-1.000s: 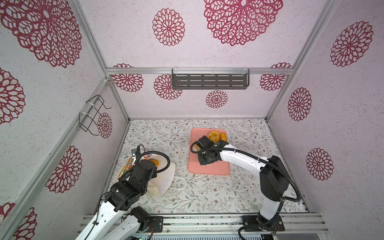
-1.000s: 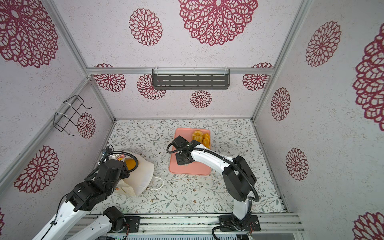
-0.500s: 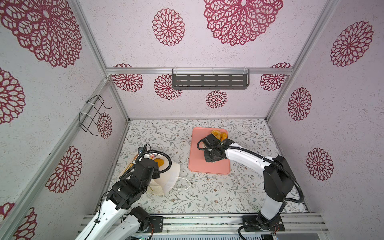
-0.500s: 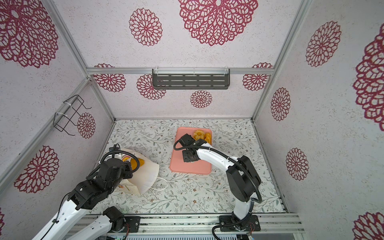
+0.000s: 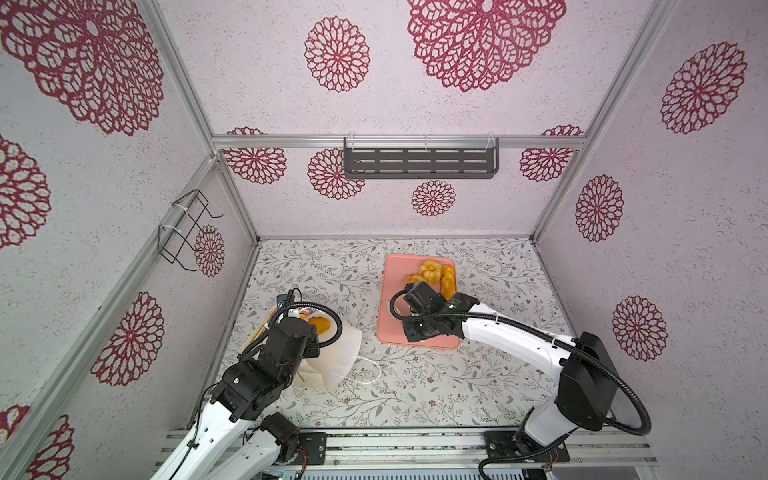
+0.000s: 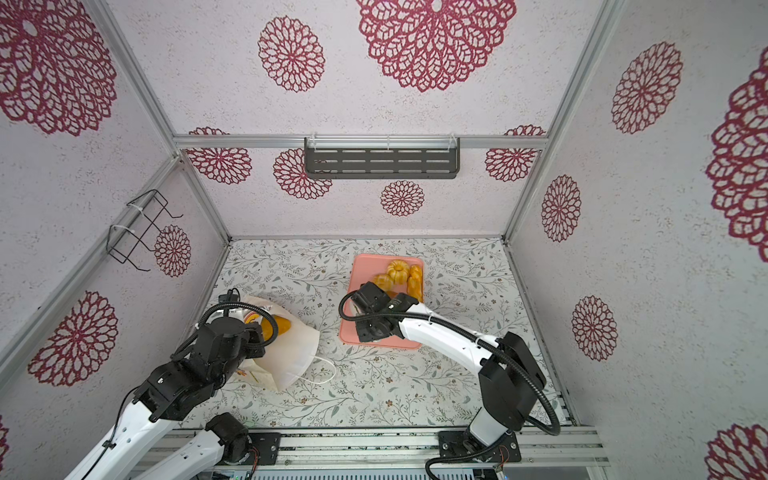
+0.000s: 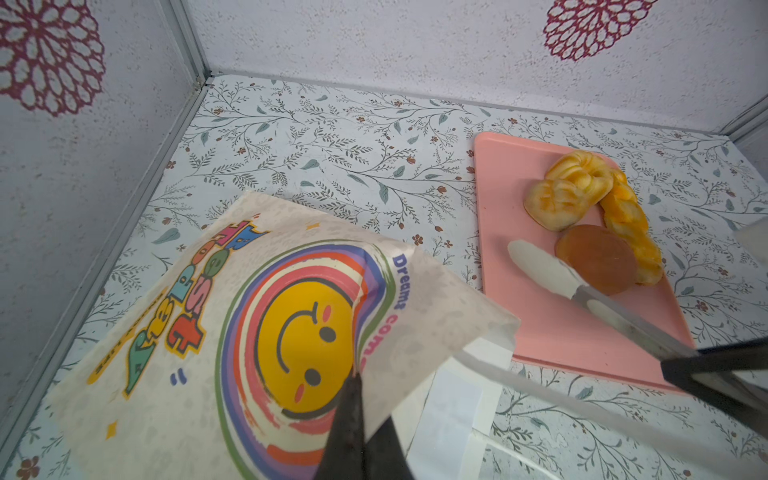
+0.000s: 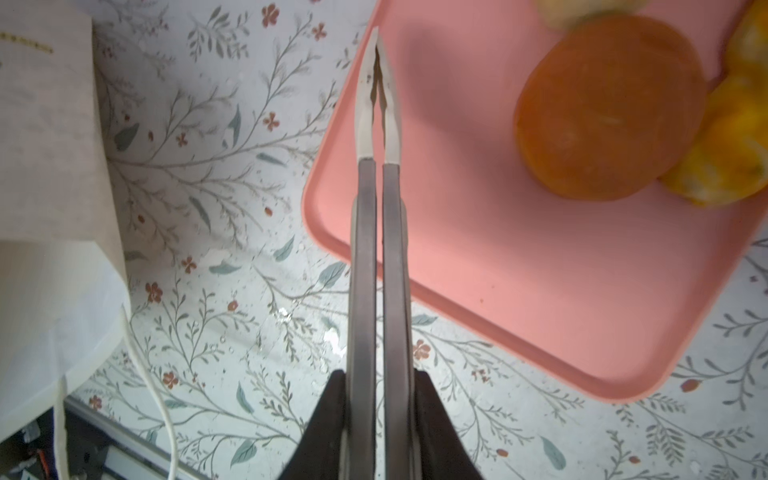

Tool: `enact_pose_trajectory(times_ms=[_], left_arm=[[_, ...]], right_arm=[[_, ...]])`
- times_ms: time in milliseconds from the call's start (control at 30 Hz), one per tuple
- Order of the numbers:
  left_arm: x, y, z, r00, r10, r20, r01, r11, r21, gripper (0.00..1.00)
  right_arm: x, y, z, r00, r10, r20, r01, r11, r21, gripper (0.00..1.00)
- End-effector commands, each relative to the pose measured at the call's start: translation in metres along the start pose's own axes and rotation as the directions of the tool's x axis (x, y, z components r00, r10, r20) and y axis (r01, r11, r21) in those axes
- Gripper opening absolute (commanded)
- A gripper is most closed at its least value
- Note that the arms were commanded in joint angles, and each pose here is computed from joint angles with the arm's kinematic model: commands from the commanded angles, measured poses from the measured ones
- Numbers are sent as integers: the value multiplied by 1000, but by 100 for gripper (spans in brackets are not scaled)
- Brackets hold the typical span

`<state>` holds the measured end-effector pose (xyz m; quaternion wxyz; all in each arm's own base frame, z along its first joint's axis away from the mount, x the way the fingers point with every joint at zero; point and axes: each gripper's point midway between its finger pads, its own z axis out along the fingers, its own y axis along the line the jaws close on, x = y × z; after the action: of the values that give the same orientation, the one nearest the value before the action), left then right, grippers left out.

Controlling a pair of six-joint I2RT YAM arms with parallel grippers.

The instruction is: Take the fake bread out of the paper bag

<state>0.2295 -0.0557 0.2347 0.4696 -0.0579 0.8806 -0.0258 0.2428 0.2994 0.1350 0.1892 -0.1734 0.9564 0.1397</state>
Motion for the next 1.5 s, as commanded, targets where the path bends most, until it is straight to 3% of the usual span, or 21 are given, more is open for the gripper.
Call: enact_pose_trajectory(times_ms=[0,500,767,1100,1300,1467], left_arm=[[-9,2,-6,999,-28,29,28,1000,4,0],[-9,2,-7,999,-42,25,42,999,1,0],[-11,0,-8,999,-27,31,27,1000,12,0],[-11,-11,-5,999,18,36,-20,998,65,0],[-12,-28,-8,988,135,72,-145,976,163,0],[-15,-37,-15,969,216,116,-237,947,218,0]], right_arm=[[15,11,-19,1000,23,8,-23,999,-38,0],[85,-10,-26,994,21,-104,-23,1000,-21,0],[121,-10,-51,985,5,-170,-15,998,-58,0],[132,-26,-88,990,47,-136,-52,998,-39,0],[86,17,-149,996,7,88,16,966,-259,0],[86,73,-174,987,-73,140,128,889,-439,0]])
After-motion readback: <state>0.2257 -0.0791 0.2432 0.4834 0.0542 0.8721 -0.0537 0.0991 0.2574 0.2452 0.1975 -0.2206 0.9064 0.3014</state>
